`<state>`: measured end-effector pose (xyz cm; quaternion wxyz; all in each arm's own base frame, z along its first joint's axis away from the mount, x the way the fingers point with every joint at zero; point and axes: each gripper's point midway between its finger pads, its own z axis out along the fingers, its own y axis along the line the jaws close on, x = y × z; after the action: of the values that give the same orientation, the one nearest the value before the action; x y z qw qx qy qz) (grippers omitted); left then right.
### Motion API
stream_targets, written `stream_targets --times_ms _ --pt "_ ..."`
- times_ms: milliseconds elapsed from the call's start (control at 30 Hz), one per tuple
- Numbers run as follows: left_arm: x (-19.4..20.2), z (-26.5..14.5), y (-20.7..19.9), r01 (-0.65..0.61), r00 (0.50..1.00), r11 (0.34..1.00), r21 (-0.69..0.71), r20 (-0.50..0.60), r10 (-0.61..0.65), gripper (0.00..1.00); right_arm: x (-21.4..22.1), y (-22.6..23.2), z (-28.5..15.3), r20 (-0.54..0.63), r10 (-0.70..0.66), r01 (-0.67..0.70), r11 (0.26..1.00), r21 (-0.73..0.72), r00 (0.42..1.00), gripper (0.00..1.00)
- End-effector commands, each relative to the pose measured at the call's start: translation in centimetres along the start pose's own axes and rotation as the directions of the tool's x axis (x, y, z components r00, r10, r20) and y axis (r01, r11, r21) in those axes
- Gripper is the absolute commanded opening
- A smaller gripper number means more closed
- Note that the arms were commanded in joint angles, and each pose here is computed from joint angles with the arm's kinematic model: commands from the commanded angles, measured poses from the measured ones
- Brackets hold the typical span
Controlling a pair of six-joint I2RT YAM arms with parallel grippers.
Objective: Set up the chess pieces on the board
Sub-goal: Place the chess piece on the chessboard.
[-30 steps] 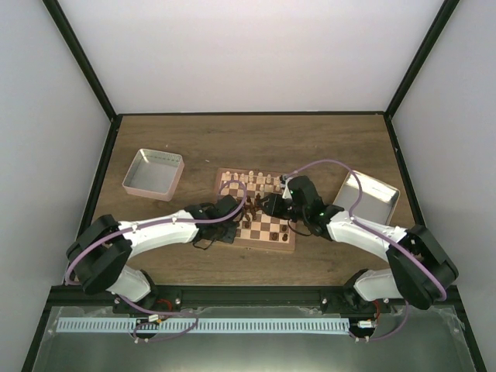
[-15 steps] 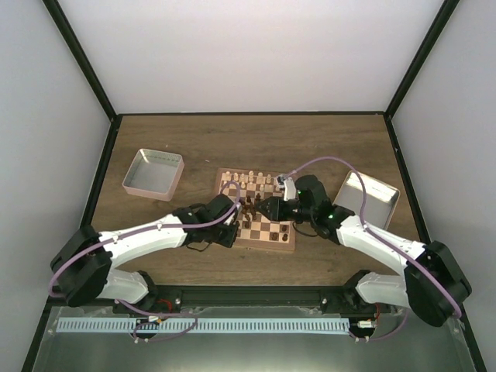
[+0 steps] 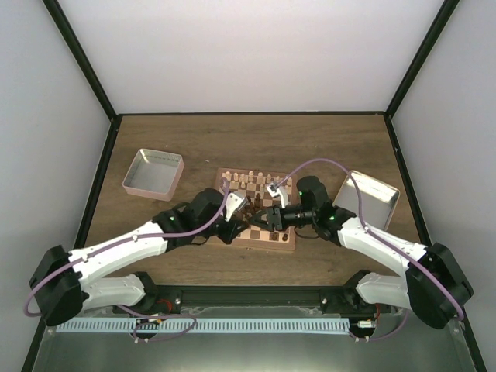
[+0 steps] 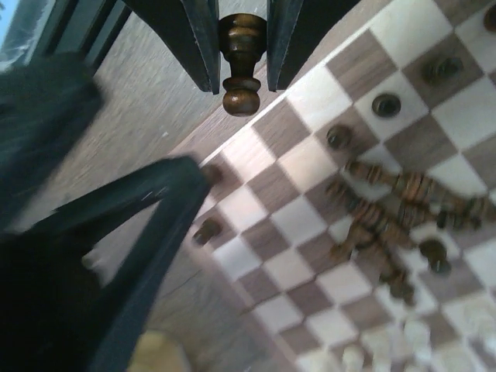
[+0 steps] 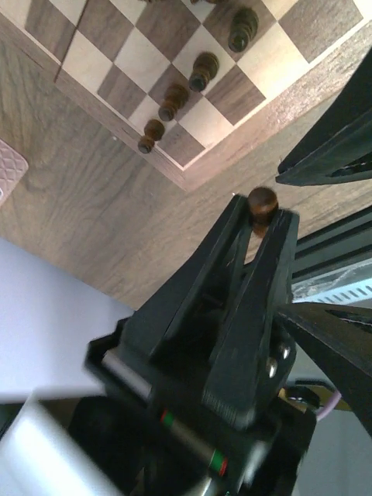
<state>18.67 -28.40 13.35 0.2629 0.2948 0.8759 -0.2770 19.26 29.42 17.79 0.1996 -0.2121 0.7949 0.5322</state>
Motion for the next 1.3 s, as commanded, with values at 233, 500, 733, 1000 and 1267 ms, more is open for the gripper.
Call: stream_targets --times_ms 233,500,733,1000,1267 --pt "-5.7 -4.0 -4.3 -0.385 0.874 0.919 0.081 0.353 0.335 0.16 -3.1 3.1 -2.6 0.101 -0.023 0.020 0.999 0.026 0.995 0.40" --pt "-6.2 -4.7 -5.5 -0.589 0.722 0.808 0.015 0.460 0.517 0.15 -3.9 4.1 -3.3 0.129 -0.021 0.018 1.000 0.023 0.991 0.39" --pt "-6.7 -4.5 -5.2 -0.627 0.680 0.778 -0.035 0.463 0.569 0.15 -3.4 3.2 -3.1 0.110 -0.004 -0.002 0.999 0.052 0.994 0.37" --pt "-6.7 -3.8 -4.8 -0.640 0.673 0.767 -0.054 0.442 0.593 0.15 -2.8 3.9 -2.4 0.054 0.016 -0.015 1.000 -0.011 0.998 0.26" --pt "-6.9 -3.8 -4.6 -0.632 0.675 0.772 -0.071 0.440 0.593 0.16 -2.4 4.1 -2.2 0.028 0.031 -0.030 0.999 -0.036 0.999 0.11"
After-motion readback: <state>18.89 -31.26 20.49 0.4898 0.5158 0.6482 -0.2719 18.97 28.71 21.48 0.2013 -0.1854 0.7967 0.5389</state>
